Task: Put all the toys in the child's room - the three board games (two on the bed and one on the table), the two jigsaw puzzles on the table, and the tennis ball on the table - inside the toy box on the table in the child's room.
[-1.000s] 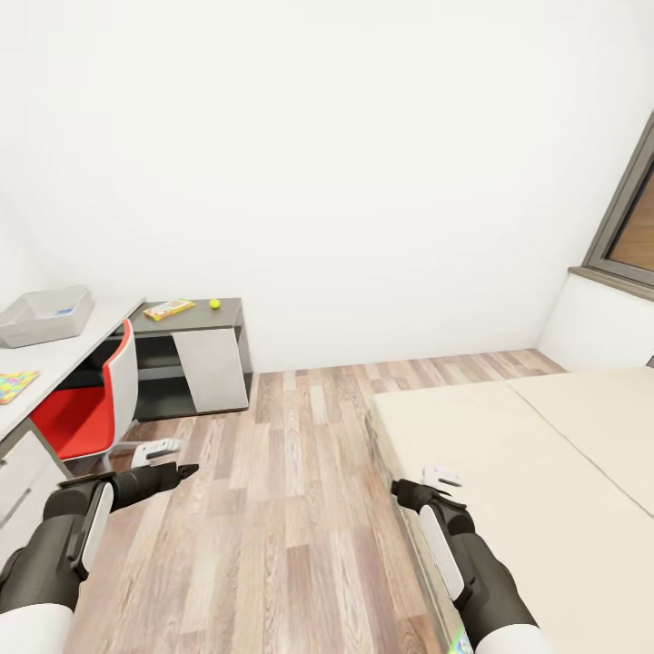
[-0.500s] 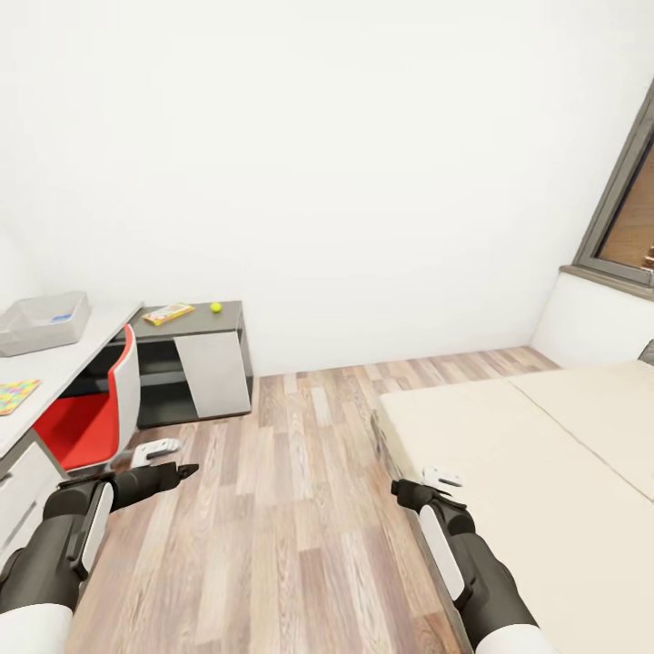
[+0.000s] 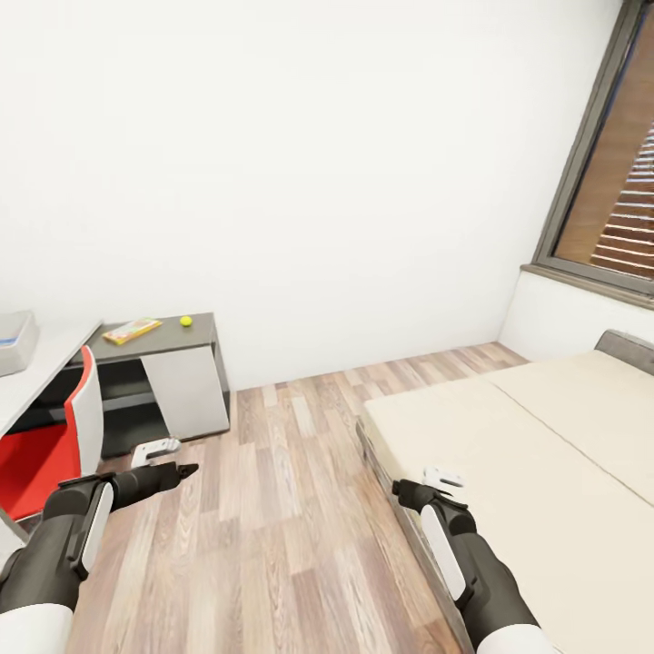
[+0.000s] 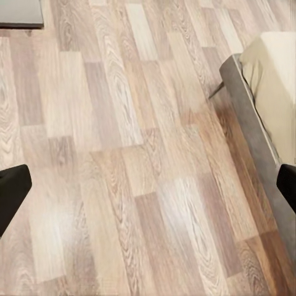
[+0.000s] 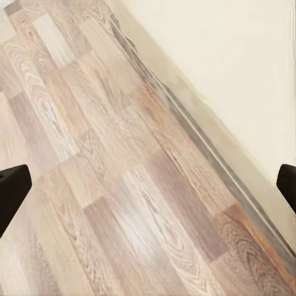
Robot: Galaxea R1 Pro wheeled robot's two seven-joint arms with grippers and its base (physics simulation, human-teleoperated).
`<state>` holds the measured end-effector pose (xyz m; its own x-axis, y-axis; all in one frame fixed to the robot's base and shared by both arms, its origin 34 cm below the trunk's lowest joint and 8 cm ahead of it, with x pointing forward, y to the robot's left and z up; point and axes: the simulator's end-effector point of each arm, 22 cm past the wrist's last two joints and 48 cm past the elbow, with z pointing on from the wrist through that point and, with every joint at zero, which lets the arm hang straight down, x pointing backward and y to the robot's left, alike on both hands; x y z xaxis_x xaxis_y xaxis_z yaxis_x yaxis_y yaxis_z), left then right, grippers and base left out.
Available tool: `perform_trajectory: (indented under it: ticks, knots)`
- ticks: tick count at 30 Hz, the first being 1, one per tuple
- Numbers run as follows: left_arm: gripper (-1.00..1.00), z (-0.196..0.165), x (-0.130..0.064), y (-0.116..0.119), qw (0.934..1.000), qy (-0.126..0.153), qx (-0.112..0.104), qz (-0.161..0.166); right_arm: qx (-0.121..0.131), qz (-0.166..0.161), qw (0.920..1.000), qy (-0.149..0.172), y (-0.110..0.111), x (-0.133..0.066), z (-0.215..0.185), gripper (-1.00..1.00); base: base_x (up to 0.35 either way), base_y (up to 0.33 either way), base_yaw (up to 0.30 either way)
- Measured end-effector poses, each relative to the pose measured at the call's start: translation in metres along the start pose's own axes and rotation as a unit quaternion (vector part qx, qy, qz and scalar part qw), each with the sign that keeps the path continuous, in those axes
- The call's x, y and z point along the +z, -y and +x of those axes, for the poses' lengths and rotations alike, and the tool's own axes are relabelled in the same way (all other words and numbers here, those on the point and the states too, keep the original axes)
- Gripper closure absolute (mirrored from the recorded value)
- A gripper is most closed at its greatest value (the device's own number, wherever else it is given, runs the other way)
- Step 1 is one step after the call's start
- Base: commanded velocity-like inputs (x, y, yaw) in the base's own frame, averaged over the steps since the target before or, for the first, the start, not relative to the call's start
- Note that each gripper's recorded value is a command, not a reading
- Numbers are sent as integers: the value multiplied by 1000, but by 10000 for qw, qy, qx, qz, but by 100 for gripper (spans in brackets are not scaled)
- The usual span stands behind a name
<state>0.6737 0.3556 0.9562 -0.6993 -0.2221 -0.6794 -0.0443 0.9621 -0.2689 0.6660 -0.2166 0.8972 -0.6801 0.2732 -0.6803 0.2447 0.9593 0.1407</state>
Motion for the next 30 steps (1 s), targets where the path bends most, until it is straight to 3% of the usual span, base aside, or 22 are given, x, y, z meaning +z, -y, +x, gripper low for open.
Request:
perform_trajectory:
  ticks: [30]
  knots:
    - [-100, -13, -11, 4, 9999, 147, 25, 35, 69, -45, 9999, 86, -2, -8, -9, -100, 4, 36, -238]
